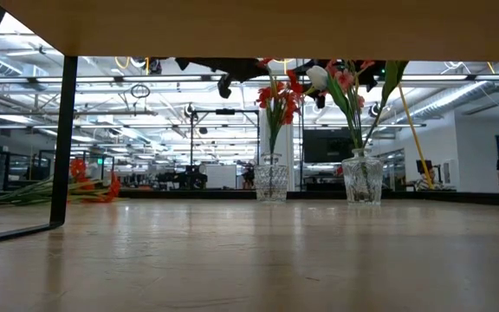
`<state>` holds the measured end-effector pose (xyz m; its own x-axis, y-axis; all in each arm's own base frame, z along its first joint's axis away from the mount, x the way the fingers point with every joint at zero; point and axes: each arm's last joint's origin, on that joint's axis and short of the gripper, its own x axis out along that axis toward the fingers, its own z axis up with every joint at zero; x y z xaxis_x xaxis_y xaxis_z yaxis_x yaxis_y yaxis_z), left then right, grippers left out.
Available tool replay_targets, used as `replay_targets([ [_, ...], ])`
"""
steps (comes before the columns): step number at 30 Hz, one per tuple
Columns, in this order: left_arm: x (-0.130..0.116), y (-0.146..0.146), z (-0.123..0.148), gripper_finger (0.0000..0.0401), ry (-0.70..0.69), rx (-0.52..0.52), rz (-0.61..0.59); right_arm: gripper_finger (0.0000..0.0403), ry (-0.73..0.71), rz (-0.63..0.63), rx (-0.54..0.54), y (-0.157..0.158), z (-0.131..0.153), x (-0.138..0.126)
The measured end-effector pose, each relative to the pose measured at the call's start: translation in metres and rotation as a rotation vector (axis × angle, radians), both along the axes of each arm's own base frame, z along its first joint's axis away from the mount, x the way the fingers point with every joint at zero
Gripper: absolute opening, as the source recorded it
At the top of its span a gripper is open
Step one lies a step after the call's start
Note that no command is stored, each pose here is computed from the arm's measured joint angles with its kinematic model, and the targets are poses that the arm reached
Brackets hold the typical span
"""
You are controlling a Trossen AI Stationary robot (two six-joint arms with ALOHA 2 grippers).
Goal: Pick and place flowers into a vace then onto a shelf
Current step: Put the black tulip into the left transparent vase
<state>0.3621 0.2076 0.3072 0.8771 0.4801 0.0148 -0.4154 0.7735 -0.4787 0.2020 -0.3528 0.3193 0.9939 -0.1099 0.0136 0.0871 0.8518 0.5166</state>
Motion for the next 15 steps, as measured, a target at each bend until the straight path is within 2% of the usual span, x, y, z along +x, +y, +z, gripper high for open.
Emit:
replay_targets([
  [4,0.001,0.0,0.002,0.0002,-0.023,0.036,0.013,0.0226,0.0,0.0,0.0,0.0,0.0,0.0],
  [9,0.007,0.004,-0.016,0.0003,0.034,-0.023,-0.011,0.0226,0.0,0.001,0.005,0.0,0.0,0.0],
  [15,0.018,0.0,-0.033,0.0004,0.059,-0.045,-0.014,0.0226,0.0,0.027,0.011,0.001,0.0,0.0],
])
